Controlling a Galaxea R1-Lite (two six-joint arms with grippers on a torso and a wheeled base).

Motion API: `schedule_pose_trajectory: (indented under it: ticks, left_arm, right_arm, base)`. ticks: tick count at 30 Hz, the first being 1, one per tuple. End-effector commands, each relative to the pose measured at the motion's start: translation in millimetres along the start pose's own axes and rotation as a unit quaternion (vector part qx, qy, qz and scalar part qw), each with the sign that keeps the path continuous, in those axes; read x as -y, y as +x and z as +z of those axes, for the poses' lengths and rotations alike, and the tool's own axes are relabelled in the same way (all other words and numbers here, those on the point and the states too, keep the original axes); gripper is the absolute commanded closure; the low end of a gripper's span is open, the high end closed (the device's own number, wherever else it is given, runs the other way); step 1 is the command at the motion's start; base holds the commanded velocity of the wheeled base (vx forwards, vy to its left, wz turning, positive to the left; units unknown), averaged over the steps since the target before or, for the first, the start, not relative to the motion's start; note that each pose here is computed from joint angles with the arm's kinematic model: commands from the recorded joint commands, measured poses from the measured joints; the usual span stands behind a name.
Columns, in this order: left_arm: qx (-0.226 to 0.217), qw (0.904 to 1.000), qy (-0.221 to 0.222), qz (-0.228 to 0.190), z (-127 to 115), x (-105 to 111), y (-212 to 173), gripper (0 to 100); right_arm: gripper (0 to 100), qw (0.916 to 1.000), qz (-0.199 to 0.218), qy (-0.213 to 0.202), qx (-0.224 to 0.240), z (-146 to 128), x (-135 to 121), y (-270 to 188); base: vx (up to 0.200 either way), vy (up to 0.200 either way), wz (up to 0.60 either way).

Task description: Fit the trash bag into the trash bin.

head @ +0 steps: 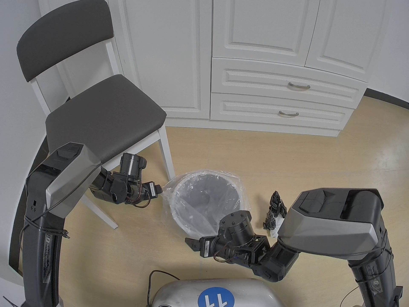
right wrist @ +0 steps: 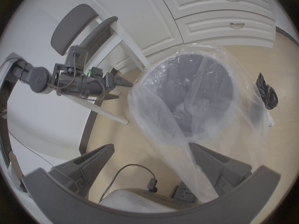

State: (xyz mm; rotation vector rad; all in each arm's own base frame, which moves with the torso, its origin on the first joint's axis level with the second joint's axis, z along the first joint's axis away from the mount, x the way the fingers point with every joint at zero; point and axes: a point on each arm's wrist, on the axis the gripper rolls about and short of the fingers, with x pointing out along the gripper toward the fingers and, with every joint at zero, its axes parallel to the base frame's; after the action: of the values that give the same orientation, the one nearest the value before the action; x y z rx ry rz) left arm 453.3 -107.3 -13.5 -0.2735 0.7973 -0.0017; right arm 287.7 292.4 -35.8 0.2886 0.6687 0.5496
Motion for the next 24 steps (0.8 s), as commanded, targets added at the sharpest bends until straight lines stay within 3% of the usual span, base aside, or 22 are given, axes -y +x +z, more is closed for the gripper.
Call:
schedule_pose_trajectory:
  ticks: [1, 8, 17, 24]
  left_arm:
    - [0.007, 1.0000, 0.000, -0.004, 4.8, 2.7, -7.7, 0]
    - [0.011, 0.9999, 0.002, -0.010, 7.8, 7.1, -19.2, 0]
    - [0.010, 0.9994, 0.020, -0.028, 2.8, 26.8, -40.0, 0]
    - [-0.004, 0.9979, 0.045, -0.047, -13.7, 50.5, -51.9, 0]
  right_arm:
    - [0, 0.9997, 0.019, -0.011, -0.006, -6.7, -15.9, -7.6]
    - [0, 0.9979, 0.061, -0.025, -0.001, -20.5, -42.9, -13.4]
    - [0, 0.9961, 0.074, -0.040, -0.026, -46.0, -55.2, -9.2]
    - [0, 0.9967, 0.078, -0.024, 0.007, -31.8, -55.0, -6.2]
  base:
    - [0.000, 0.000, 0.00]
    - [0.000, 0.000, 0.00]
    - [0.000, 0.000, 0.00]
    - [0.000, 0.000, 0.00]
